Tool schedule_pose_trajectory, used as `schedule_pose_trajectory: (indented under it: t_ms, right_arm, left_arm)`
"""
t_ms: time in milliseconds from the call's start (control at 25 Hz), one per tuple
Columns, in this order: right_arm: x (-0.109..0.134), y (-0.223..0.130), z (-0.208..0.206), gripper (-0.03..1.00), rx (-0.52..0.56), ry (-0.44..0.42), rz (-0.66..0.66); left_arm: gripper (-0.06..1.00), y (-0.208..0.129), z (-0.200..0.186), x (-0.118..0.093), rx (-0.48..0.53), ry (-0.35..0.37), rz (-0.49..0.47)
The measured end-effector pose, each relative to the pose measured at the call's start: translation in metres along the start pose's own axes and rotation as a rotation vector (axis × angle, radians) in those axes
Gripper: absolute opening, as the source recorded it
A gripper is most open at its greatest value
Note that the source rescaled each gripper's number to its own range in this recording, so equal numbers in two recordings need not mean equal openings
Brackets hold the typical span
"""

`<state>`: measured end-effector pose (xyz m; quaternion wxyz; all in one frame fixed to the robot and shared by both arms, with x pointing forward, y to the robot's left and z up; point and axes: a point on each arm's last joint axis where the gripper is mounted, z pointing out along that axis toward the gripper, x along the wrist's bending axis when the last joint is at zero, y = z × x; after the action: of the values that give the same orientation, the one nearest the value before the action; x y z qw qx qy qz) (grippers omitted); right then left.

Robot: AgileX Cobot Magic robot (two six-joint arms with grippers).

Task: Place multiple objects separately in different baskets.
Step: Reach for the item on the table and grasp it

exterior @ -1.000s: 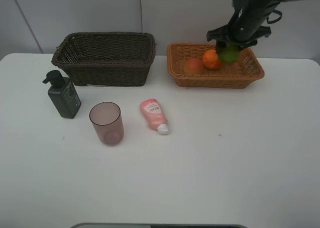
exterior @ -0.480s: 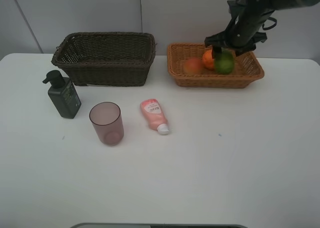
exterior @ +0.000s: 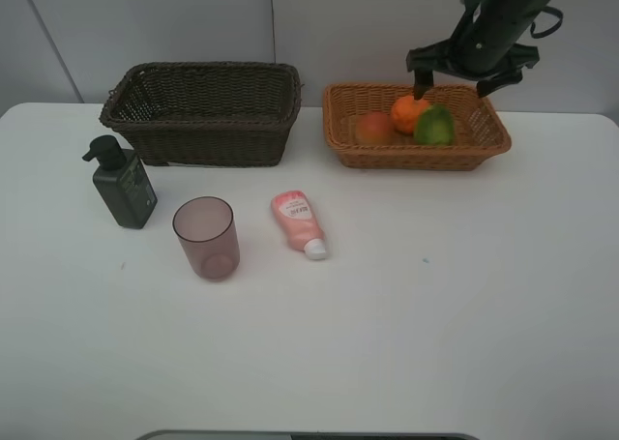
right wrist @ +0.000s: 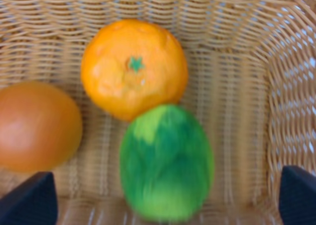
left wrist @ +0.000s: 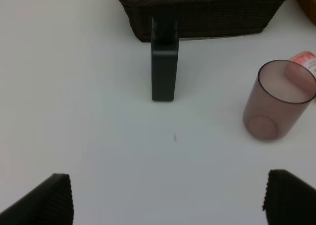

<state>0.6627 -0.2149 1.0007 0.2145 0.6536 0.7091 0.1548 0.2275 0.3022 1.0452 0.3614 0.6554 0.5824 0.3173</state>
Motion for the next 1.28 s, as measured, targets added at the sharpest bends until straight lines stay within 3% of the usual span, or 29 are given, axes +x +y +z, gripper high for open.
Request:
schedule_pose_trajectory:
  t_ms: [400,680,960,1280]
  right_arm:
    - [-0.018,-0.077,-0.082,1.00,0.023,0.044,0.051]
    - [-0.037,-0.126,-0.163,1.00,-0.076,0.065,0.062]
    - [-0.051,-0.187,-0.246,1.00,-0.184,0.160,-0.010]
    - [-0.056,-0.265,-0.282,1.00,-0.347,0.264,-0.067]
  left_arm:
    - [0.99,0.000,0.000,0.000,0.000,0.000,0.000]
    - [0.99,0.000,0.000,0.000,0.000,0.000,0.000]
    - [0.99,0.000,0.000,0.000,0.000,0.000,0.000]
    - [0.99,0.000,0.000,0.000,0.000,0.000,0.000]
